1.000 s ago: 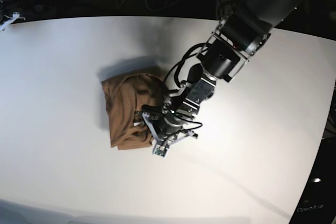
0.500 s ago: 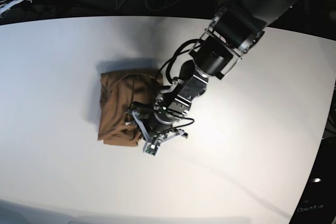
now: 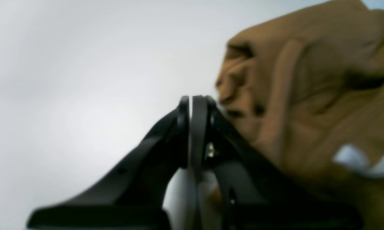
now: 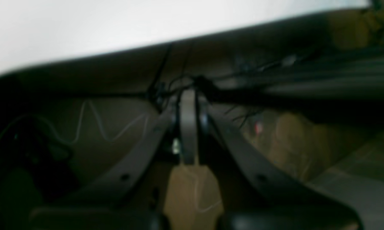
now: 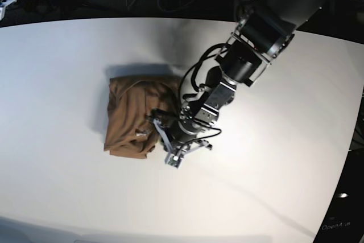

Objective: Fold the T-shirt properly

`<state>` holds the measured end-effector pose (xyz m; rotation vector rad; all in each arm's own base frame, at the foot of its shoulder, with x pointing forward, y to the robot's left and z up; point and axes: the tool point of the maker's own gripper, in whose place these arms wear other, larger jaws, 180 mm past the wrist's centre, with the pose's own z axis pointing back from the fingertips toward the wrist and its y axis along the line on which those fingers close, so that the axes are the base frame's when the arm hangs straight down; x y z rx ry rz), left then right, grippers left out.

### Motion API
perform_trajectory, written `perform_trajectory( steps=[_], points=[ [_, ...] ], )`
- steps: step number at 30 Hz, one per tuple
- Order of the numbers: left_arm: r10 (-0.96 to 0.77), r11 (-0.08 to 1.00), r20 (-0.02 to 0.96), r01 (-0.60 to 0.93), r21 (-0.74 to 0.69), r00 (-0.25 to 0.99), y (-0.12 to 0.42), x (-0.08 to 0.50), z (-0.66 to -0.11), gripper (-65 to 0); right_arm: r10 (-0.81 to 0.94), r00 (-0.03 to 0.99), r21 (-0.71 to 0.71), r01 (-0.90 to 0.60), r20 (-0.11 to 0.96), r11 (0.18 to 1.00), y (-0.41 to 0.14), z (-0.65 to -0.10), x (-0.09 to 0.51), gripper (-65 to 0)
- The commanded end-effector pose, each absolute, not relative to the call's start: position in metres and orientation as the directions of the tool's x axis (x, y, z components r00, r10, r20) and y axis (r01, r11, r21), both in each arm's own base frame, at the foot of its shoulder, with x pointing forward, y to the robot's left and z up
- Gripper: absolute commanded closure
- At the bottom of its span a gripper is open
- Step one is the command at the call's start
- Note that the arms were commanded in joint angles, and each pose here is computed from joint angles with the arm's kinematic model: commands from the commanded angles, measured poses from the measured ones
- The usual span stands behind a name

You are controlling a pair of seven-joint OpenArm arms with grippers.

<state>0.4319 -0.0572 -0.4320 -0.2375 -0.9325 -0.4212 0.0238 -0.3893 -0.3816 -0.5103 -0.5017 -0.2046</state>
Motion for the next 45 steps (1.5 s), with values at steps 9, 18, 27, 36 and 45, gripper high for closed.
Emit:
perform_trajectory(
  steps=[9, 18, 27, 36, 45],
  points=[
    [-0.008, 0.934, 0.932, 0.335, -0.123, 0.363, -0.009, 0.473, -0.343, -1.7, -0.056, 0.819, -0.378, 0.322, 0.570, 0.868, -0.390, -0.393, 0.012, -0.1],
    [-0.027, 0.981, 0.815, 0.174, -0.091, 0.578, 0.109, 0.387, -0.427, -1.7, -0.142, 0.797, -0.285, 0.367, 0.587, 0.885, -0.381, -0.428, -0.012, -0.1],
    [-0.086, 0.988, 0.728, 0.155, -0.029, 0.680, 0.173, 0.260, -0.457, -1.7, -0.219, 0.771, -0.208, 0.413, 0.597, 0.887, -0.379, -0.457, -0.030, -0.1],
    [-0.038, 0.991, 0.704, 0.116, -0.063, 0.710, 0.178, 0.172, -0.401, -1.7, -0.303, 0.714, -0.171, 0.509, 0.631, 0.844, -0.385, -0.468, -0.059, -0.1],
    [-0.027, 0.994, 0.533, 0.079, -0.075, 0.845, 0.185, 0.065, -0.424, -1.7, -0.428, 0.661, -0.073, 0.589, 0.616, 0.805, -0.365, -0.501, -0.089, -0.1]
  ],
)
